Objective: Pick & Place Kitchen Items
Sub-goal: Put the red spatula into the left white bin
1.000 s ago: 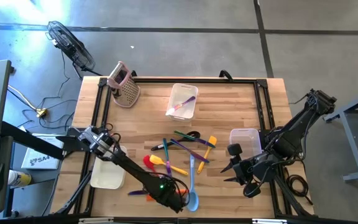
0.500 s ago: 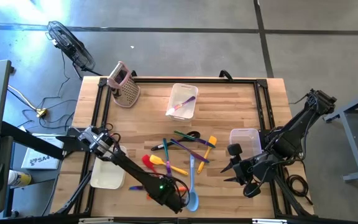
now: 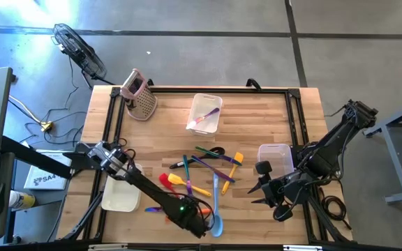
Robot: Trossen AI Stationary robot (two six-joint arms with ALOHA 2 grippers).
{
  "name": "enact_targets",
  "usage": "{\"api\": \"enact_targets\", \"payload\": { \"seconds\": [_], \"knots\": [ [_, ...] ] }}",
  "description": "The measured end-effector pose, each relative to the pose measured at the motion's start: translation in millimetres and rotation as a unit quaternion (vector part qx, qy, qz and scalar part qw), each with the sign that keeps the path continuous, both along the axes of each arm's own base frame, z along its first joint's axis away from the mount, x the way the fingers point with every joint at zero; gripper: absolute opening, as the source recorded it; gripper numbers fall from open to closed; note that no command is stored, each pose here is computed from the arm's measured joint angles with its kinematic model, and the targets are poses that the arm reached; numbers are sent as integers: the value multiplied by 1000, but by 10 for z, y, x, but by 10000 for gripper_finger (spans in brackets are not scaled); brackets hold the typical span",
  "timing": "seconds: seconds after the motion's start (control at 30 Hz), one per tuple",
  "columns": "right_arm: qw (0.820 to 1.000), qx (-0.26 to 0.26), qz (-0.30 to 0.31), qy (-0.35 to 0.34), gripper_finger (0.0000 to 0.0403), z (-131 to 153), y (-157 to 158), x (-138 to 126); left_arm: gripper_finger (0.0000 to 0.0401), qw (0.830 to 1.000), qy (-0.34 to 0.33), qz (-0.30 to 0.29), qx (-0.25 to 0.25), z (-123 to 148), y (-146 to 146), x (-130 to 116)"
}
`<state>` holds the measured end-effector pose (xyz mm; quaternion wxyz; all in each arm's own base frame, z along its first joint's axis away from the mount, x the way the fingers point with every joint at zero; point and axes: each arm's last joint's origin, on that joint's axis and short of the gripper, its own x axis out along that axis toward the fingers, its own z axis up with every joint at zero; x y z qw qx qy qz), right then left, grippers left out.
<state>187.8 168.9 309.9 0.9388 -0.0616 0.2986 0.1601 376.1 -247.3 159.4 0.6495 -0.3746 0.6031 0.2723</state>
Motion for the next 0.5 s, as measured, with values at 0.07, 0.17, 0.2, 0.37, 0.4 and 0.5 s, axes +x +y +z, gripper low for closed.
{"api": "enact_targets", "payload": {
  "seconds": [0.07,0.17,0.2,0.37,0.4,0.5],
  "knots": [
    [1000,0,0,0,140,0,0,0,111,1000,-10,-9,7,31,-14,14],
    [1000,0,0,0,140,0,0,0,111,1000,-25,-9,13,82,-30,51],
    [1000,0,0,0,140,0,0,0,111,999,-32,-8,11,97,-35,68],
    [1000,-5,0,4,140,-9,-5,-5,111,999,-33,-21,-5,111,-76,61],
    [1000,-7,0,6,140,-13,-8,-7,111,999,-30,-23,-15,113,-84,61],
    [1000,-10,1,8,140,-18,-11,-10,111,999,-30,-27,-23,116,-90,66]
  ]
}}
